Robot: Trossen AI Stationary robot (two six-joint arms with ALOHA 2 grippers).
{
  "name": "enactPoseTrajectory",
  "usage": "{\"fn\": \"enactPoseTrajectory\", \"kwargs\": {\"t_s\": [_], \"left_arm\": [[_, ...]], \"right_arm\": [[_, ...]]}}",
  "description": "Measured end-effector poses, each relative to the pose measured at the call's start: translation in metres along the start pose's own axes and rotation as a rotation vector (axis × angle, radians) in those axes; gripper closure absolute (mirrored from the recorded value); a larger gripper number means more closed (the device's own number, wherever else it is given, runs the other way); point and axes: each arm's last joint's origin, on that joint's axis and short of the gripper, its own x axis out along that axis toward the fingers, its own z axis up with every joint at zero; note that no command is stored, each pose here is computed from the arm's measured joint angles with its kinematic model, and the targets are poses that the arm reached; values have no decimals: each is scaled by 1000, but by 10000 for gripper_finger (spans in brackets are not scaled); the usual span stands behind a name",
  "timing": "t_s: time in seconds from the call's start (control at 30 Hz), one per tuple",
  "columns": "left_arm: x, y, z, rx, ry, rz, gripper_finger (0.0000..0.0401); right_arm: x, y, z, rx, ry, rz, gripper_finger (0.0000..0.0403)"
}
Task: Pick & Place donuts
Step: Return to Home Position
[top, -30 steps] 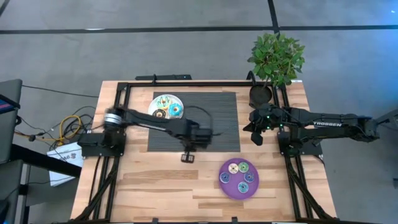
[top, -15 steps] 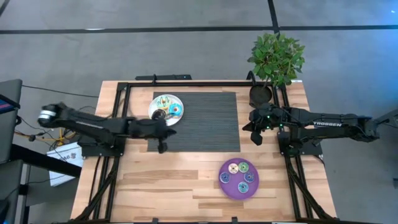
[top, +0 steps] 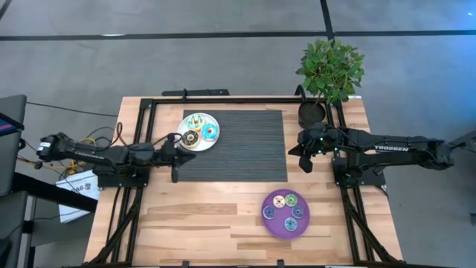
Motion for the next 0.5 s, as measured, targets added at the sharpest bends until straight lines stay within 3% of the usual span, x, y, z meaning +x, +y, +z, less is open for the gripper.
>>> {"fn": "enactPoseTrajectory", "kwargs": {"t_s": [0.27, 0.5], "left_arm": [[-22, 9, -21, -41, -218, -22, 399], [-37, 14, -23, -28, -280, -14, 399]], "right_arm": [[0, 0, 0, -1, -4, 0, 403], [0, 0, 0, 51, -2, -4, 403]]}}
